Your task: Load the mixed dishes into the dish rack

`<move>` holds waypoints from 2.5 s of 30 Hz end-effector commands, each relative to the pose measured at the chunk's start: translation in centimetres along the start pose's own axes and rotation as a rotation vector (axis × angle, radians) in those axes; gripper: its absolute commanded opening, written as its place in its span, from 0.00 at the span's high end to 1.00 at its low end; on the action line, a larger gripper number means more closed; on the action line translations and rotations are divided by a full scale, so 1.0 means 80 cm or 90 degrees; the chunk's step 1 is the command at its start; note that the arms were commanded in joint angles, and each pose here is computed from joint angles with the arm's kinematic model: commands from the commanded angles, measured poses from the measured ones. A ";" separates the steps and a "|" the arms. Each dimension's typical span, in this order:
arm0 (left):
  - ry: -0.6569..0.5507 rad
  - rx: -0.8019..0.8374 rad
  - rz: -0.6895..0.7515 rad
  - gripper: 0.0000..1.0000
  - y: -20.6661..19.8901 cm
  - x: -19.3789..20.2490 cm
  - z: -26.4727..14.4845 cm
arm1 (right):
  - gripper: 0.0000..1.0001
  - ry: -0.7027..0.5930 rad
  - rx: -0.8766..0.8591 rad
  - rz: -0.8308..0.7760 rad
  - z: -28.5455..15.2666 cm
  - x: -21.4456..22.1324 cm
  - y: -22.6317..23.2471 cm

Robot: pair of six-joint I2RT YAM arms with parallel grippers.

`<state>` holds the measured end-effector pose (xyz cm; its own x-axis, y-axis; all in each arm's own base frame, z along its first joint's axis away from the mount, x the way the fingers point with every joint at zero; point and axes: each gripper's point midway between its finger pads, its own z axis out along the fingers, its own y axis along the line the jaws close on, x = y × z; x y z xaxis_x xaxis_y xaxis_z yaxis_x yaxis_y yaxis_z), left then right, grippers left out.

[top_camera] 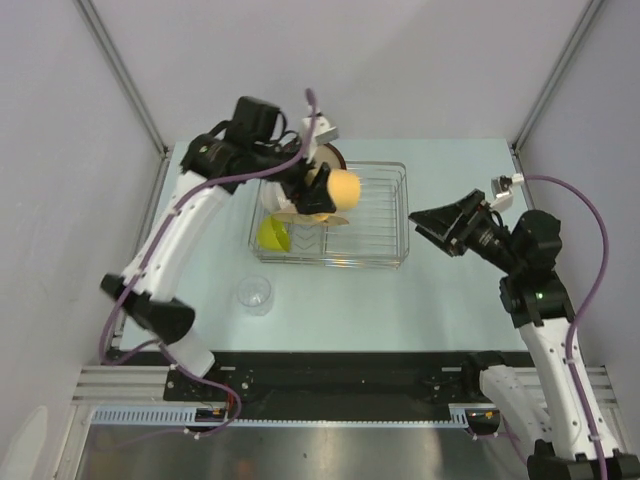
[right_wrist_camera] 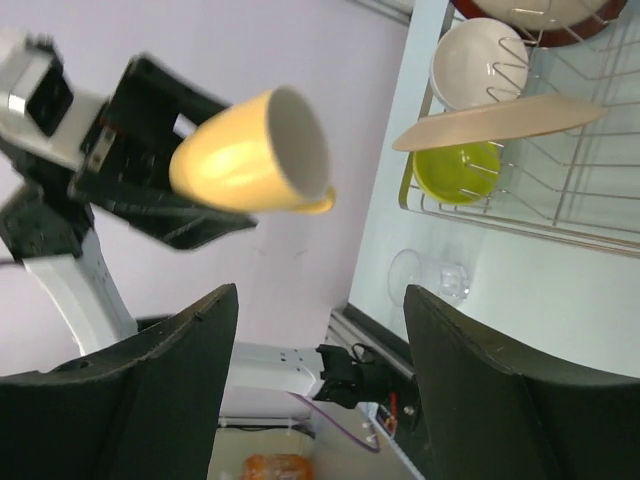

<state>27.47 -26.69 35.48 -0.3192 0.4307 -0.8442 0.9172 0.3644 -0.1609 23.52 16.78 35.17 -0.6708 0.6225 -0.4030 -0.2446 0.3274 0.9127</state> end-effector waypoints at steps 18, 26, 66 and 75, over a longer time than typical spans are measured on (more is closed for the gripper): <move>0.048 -0.116 0.220 1.00 0.130 -0.029 0.238 | 0.31 -0.062 0.170 -0.050 -0.066 0.045 -0.088; 0.111 -0.124 0.235 1.00 0.156 0.024 0.302 | 0.32 -0.052 0.177 -0.042 -0.066 0.051 -0.097; 0.218 -0.183 0.305 0.00 0.202 0.093 0.332 | 0.32 -0.022 0.171 -0.001 -0.061 0.070 -0.116; 0.162 -0.216 0.334 0.00 0.193 0.036 0.294 | 0.32 -0.020 0.156 -0.003 -0.060 0.071 -0.111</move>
<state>45.16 -39.23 9.64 -0.0121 0.8552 -0.5181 0.9191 0.2136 0.3312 18.55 13.59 23.91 -0.6523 0.6466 -0.3956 -0.0136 0.5118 0.8590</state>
